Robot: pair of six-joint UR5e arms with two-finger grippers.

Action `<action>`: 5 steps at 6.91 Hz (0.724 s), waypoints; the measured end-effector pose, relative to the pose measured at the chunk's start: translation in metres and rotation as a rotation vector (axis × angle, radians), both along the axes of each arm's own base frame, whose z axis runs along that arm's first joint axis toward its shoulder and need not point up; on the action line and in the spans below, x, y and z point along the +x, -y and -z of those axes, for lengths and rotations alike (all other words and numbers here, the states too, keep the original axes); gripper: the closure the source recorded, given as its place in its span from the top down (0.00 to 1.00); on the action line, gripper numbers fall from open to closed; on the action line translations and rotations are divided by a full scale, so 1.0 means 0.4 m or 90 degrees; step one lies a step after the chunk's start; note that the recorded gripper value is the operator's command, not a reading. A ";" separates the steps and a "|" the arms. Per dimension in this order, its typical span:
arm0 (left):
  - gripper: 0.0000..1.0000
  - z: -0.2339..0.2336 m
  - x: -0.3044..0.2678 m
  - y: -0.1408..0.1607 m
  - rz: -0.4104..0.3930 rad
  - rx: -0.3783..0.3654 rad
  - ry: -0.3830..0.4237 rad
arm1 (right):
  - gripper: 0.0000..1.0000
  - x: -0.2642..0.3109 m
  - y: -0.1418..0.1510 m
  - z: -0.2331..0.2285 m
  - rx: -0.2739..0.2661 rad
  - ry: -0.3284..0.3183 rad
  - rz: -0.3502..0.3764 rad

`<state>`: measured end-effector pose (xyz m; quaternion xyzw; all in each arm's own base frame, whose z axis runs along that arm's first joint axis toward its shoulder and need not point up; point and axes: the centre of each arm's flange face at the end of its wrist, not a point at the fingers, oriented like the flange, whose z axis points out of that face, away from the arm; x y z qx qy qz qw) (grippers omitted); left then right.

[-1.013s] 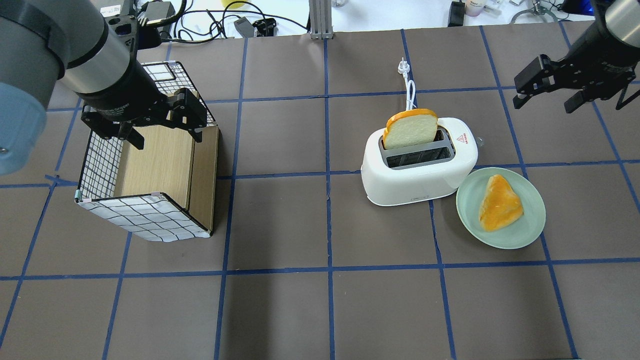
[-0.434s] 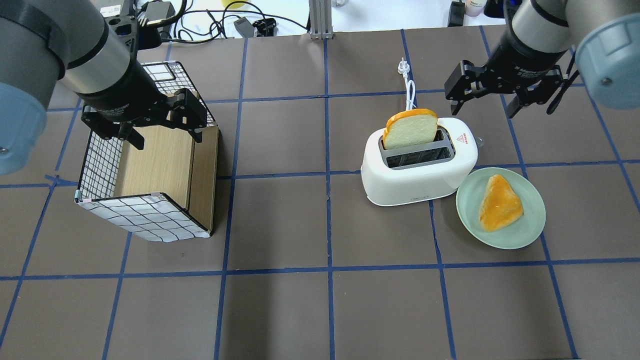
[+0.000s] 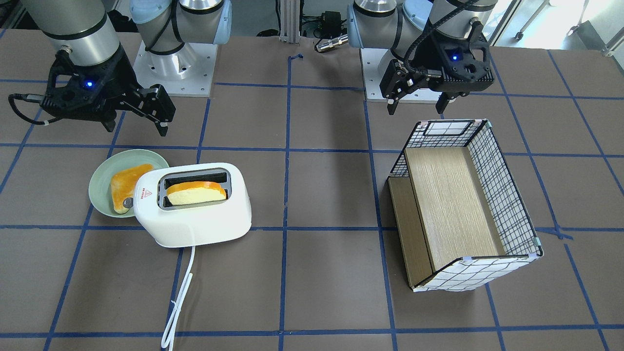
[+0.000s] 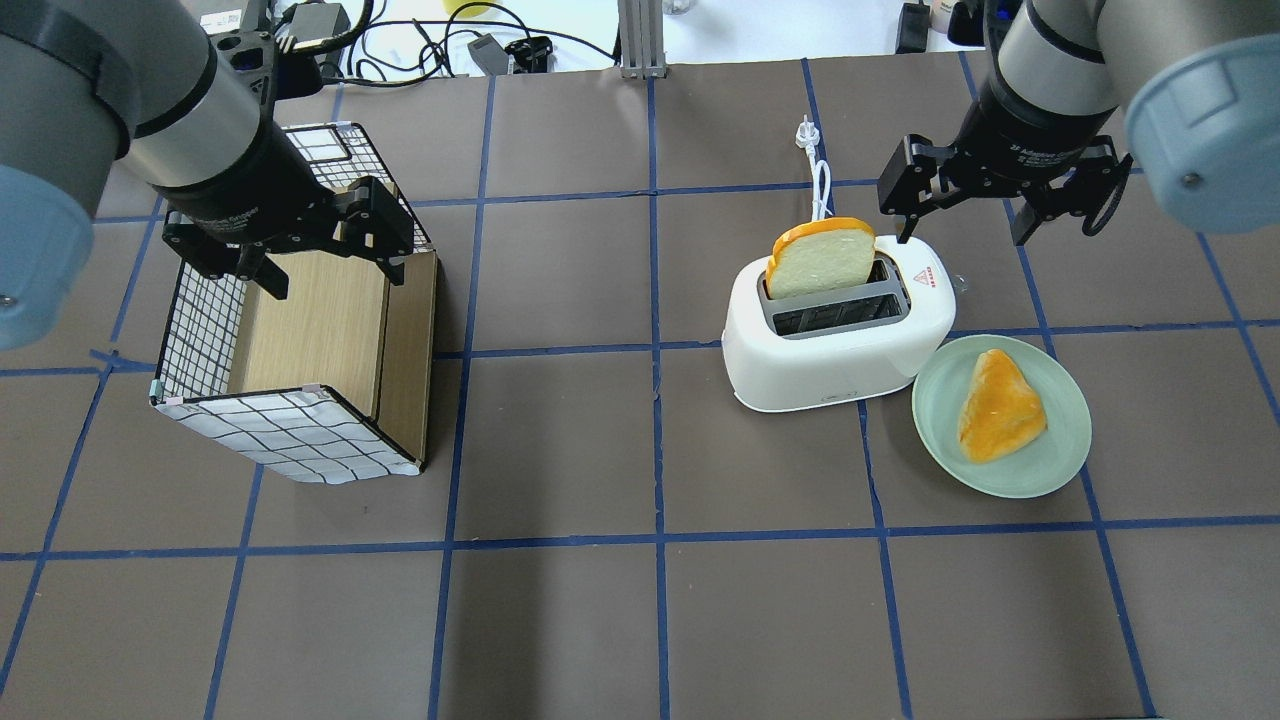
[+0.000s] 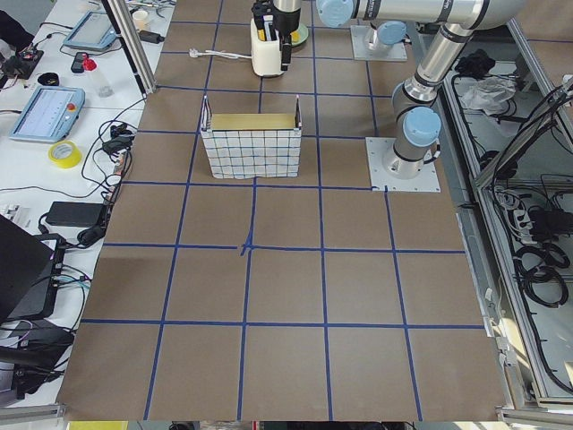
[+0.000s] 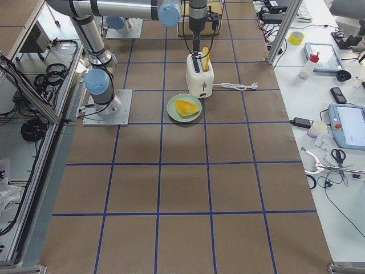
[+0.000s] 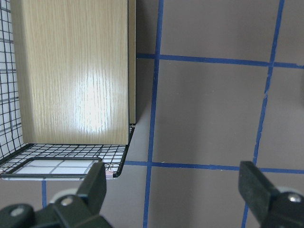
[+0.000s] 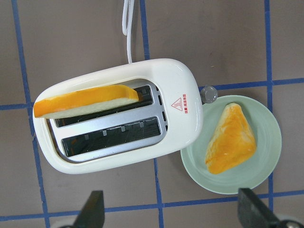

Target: Press toaster with right arm

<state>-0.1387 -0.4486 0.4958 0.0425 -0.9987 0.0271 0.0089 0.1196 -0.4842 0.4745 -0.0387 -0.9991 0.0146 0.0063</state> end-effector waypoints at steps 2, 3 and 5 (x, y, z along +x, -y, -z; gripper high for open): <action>1.00 0.000 0.000 0.000 0.000 0.000 0.000 | 1.00 0.002 -0.006 -0.006 0.003 0.001 0.000; 1.00 0.000 0.000 0.000 0.000 0.000 0.000 | 1.00 0.002 -0.006 -0.006 0.003 0.001 0.000; 1.00 0.001 0.000 0.000 0.000 0.001 0.000 | 1.00 0.002 -0.005 -0.005 0.004 0.000 0.000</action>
